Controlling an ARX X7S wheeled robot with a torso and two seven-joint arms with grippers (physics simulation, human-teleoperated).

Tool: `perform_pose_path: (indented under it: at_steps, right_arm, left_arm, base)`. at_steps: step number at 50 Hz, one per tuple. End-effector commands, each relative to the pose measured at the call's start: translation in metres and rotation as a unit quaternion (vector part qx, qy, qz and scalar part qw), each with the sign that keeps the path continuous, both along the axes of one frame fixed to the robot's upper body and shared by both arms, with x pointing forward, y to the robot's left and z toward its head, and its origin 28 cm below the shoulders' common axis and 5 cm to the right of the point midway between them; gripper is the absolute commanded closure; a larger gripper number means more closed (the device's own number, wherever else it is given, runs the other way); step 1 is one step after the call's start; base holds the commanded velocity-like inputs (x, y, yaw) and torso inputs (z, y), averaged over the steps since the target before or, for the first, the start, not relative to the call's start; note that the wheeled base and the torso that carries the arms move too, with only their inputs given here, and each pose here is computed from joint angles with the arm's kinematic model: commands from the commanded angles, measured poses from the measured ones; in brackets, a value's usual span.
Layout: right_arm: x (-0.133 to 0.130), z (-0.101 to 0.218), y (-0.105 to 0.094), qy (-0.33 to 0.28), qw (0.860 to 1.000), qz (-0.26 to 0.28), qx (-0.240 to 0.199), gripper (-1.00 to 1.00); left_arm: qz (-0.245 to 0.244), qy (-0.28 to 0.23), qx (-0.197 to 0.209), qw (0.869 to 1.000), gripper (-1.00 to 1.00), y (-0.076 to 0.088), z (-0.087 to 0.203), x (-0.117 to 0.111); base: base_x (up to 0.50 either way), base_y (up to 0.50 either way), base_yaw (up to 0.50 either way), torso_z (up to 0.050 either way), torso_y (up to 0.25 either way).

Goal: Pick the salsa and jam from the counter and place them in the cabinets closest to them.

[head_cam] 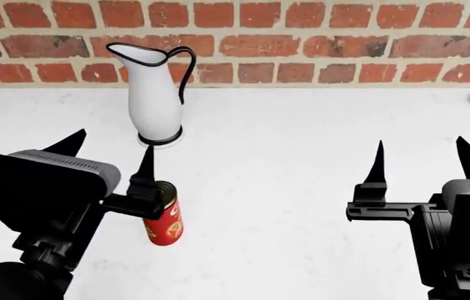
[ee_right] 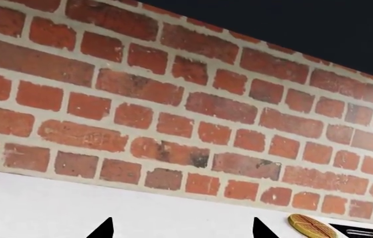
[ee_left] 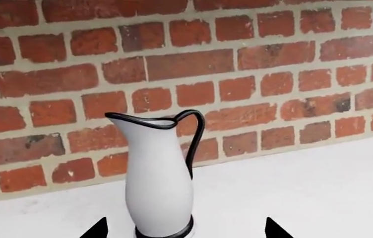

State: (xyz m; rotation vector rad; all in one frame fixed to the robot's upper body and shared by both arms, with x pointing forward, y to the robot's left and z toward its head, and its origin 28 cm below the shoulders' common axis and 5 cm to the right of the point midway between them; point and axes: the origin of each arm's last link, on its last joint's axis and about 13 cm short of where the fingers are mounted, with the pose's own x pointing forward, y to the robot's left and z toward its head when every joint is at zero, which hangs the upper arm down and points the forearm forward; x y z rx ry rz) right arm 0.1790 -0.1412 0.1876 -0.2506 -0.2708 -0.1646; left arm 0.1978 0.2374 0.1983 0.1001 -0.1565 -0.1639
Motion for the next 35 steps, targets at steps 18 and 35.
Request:
perform_pose_path:
  at_steps: [18,35]
  right_arm:
    - [0.003,-0.002,0.000,0.004,1.000,-0.005,0.001,-1.00]
    - [0.003,-0.001,0.000,0.003,1.000,-0.003,0.001,-1.00]
  left_arm:
    - [-0.072,0.105,-0.056,0.990,-1.00,-0.013,-0.017,0.001]
    - [-0.071,0.133,-0.053,0.987,-1.00,-0.016,-0.039,-0.007]
  base:
    - [0.00,0.00,0.00,0.000,0.000]
    - [0.00,0.00,0.00,0.000,0.000]
